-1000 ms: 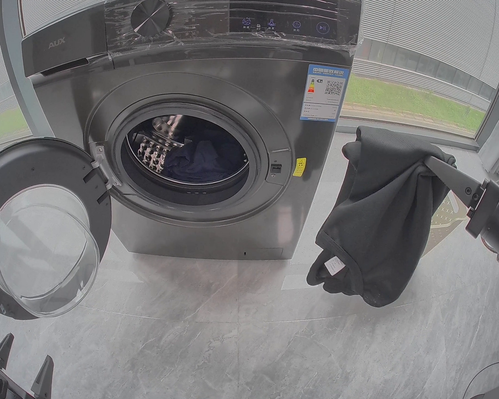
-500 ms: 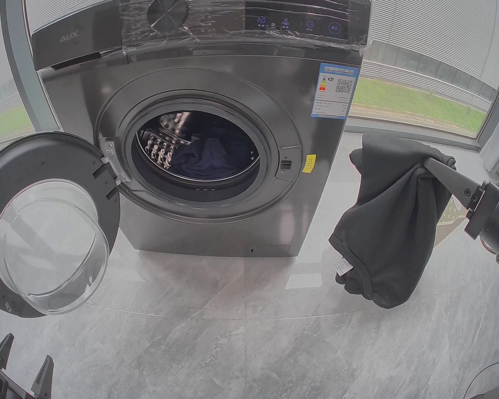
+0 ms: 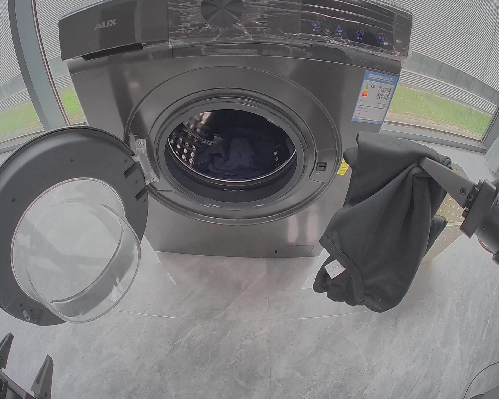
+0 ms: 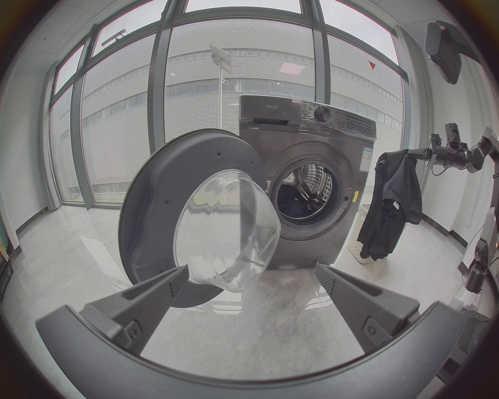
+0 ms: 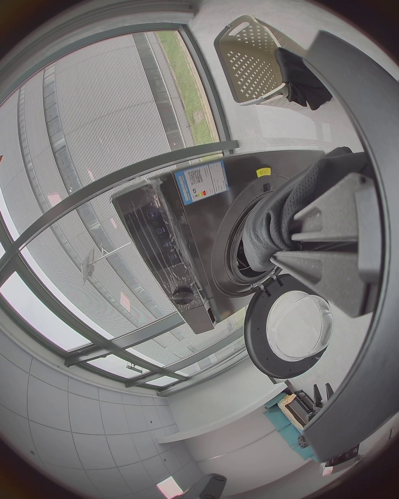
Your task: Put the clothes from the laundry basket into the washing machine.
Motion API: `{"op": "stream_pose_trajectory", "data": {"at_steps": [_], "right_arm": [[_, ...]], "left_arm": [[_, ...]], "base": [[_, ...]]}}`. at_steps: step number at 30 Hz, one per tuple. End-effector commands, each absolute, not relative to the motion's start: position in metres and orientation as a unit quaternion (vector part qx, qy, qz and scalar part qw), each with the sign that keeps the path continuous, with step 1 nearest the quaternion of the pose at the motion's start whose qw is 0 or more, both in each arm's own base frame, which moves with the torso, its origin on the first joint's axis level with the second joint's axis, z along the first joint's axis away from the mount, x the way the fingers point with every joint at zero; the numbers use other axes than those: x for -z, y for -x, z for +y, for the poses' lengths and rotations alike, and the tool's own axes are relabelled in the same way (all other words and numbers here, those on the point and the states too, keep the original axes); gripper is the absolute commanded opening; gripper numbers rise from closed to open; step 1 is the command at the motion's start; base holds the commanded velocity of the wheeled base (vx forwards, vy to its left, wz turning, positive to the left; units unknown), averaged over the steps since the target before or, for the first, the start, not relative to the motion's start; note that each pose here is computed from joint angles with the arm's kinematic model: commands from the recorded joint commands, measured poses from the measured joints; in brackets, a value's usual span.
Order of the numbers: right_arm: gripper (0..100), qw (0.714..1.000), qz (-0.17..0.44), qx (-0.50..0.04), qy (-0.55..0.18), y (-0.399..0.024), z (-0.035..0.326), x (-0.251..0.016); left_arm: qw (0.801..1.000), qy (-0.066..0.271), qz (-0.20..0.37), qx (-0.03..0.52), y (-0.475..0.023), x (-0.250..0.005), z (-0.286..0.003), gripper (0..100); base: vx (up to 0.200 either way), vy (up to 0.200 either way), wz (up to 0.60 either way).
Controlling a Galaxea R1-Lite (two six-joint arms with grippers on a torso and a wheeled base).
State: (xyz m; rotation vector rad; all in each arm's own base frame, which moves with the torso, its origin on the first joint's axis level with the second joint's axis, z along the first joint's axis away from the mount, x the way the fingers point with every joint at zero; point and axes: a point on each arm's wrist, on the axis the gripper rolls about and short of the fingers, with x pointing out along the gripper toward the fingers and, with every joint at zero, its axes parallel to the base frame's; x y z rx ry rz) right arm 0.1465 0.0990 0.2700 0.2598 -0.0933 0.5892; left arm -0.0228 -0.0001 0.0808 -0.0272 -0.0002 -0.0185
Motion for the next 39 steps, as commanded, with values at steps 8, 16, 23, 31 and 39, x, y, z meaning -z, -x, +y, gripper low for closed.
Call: {"op": "stream_pose_trajectory", "data": {"at_steps": [8, 16, 23, 31, 39], "right_arm": [[0, 0.948, -0.01, -0.299, -0.107, -0.18, 0.129, -0.262], [0, 0.936, -0.039, -0.326, -0.123, -0.195, 0.162, -0.278], [0, 0.933, -0.046, -0.333, -0.128, -0.205, 0.176, -0.273], [0, 0.922, -0.063, -0.353, -0.144, -0.216, 0.201, -0.268], [0, 0.911, -0.068, -0.374, -0.161, -0.222, 0.225, -0.257]], "left_arm": [[1.0, 0.006, -0.001, 0.008, 0.023, -0.076, 0.0, 100], [1.0, 0.009, -0.004, -0.003, 0.023, -0.076, 0.0, 100], [0.986, 0.055, -0.104, 0.121, 0.036, -0.176, -0.004, 100], [0.96, 0.067, 0.023, 0.27, -0.042, -0.191, -0.012, 100], [0.926, 0.071, 0.061, 0.366, -0.112, -0.19, -0.035, 100]], "base": [[0.0, 0.0, 0.0], [0.0, 0.0, 0.0], [0.0, 0.0, 0.0], [0.0, 0.0, 0.0], [0.0, 0.0, 0.0]]}}
